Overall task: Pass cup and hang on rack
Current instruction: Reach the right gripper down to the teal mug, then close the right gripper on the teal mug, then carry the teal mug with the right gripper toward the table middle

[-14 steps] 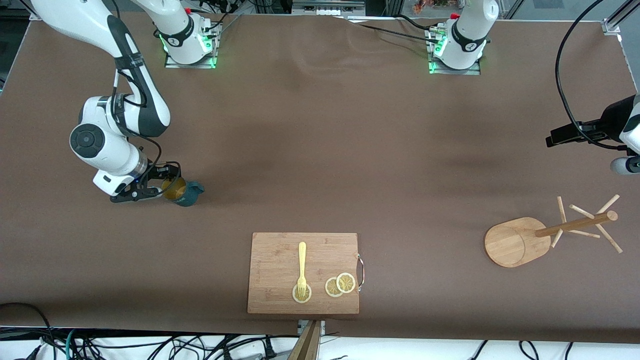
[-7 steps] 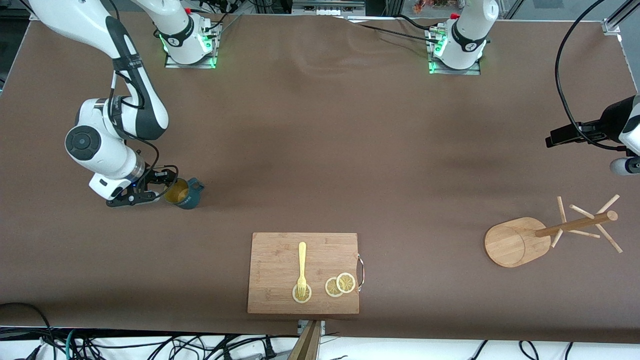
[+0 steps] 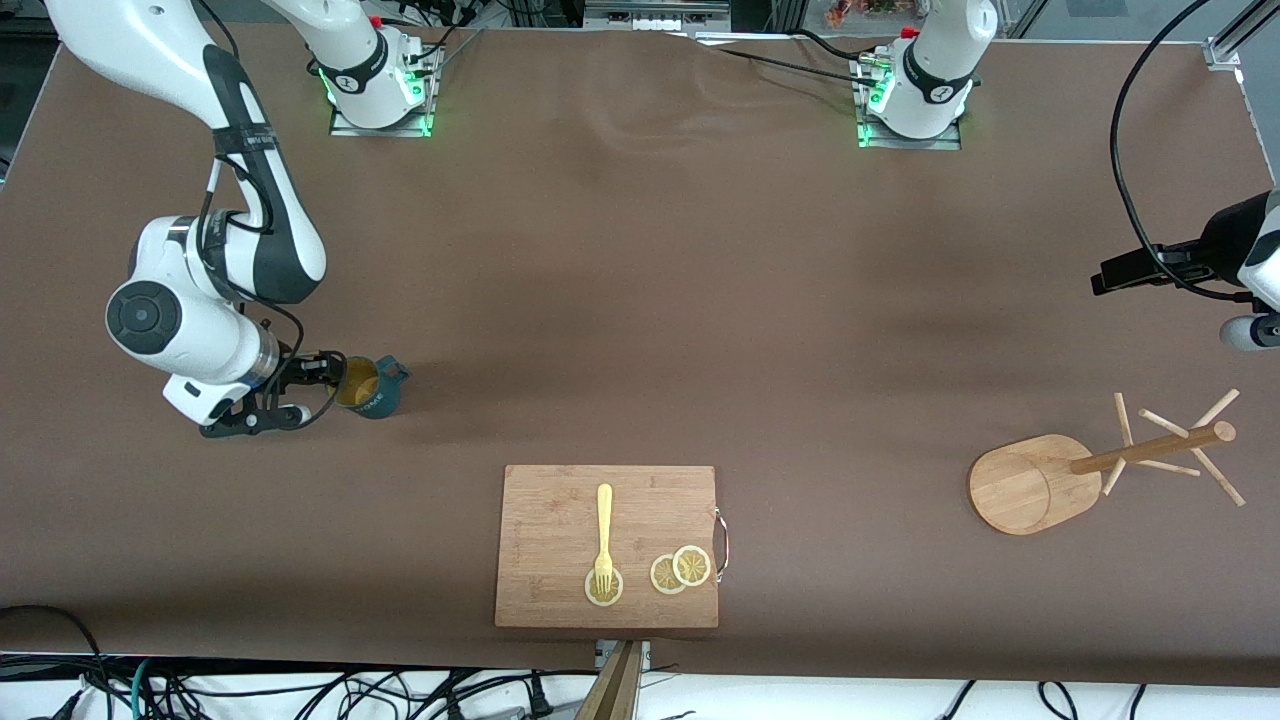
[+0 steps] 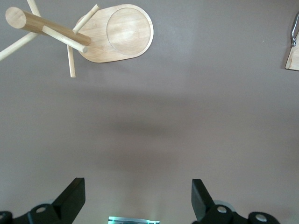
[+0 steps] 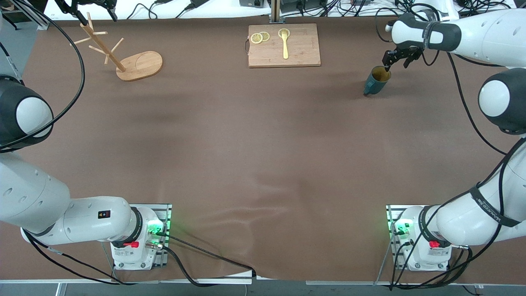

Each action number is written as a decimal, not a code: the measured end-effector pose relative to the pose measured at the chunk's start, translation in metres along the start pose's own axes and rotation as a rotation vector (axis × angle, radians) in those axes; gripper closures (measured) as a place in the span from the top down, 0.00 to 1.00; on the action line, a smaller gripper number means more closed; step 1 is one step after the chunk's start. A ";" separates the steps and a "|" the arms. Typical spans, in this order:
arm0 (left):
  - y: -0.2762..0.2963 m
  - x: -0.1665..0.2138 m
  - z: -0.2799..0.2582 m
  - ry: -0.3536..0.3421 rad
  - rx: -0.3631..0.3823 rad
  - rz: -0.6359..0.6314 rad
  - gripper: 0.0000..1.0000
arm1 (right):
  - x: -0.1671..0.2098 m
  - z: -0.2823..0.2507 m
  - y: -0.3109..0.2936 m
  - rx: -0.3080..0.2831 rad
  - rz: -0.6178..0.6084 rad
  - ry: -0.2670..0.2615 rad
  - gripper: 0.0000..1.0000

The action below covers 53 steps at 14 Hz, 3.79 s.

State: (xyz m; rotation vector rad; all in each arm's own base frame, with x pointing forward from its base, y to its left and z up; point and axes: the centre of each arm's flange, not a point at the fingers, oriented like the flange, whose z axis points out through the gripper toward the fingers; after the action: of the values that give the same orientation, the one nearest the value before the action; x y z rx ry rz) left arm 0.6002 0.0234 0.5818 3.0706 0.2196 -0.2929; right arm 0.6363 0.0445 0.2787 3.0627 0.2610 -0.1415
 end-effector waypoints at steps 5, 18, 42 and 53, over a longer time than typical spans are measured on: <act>0.000 0.000 0.000 0.000 0.000 0.000 1.00 | 0.006 0.037 -0.004 0.014 0.007 -0.038 0.59; -0.002 0.002 0.002 -0.003 0.000 -0.003 1.00 | 0.022 -0.018 -0.091 0.105 0.160 -0.112 0.05; -0.008 0.005 0.008 -0.016 -0.004 0.005 1.00 | -0.098 0.005 -0.595 0.242 0.314 0.060 0.10; 0.041 0.003 0.060 -0.113 -0.144 0.677 1.00 | -0.041 -0.075 -0.512 0.222 0.437 0.038 0.49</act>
State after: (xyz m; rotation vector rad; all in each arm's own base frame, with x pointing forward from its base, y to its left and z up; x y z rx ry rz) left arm 0.5983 -0.0205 0.5235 2.7593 -0.7482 -0.3794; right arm 0.5143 0.5464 0.3284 3.2486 -0.4519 -0.0922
